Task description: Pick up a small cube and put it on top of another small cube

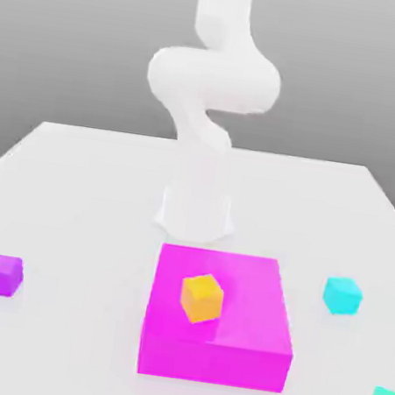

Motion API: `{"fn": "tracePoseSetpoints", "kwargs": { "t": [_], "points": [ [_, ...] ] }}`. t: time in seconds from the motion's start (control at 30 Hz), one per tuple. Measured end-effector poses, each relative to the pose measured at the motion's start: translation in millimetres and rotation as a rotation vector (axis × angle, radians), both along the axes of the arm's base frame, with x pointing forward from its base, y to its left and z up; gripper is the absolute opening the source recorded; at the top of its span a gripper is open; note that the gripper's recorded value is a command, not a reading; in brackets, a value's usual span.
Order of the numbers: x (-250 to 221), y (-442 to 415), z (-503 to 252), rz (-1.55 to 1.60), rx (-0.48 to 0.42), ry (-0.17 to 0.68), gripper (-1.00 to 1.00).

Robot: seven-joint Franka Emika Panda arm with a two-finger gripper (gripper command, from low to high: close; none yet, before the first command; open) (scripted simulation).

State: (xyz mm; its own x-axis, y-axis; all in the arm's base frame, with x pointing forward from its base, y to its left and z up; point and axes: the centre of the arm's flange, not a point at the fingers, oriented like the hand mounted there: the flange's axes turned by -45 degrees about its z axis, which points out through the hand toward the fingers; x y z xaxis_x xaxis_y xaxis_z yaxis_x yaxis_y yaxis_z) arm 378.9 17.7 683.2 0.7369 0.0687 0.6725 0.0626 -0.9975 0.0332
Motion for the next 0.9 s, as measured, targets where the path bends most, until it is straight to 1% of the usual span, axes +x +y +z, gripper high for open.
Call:
{"fn": "tracePoseSetpoints", "kwargs": {
  "t": [0.23,0.47,0.6,0.73,0.9],
  "points": [
    [75,61,-93,0.223,-0.124,0.166,0.00],
    [118,131,-202,0.461,-0.234,0.318,0.00],
    [125,176,-270,0.614,-0.293,0.400,0.00],
    [120,216,-341,0.764,-0.346,0.481,0.00],
    [102,256,-431,0.944,-0.400,0.581,0.00]
  ]
}}
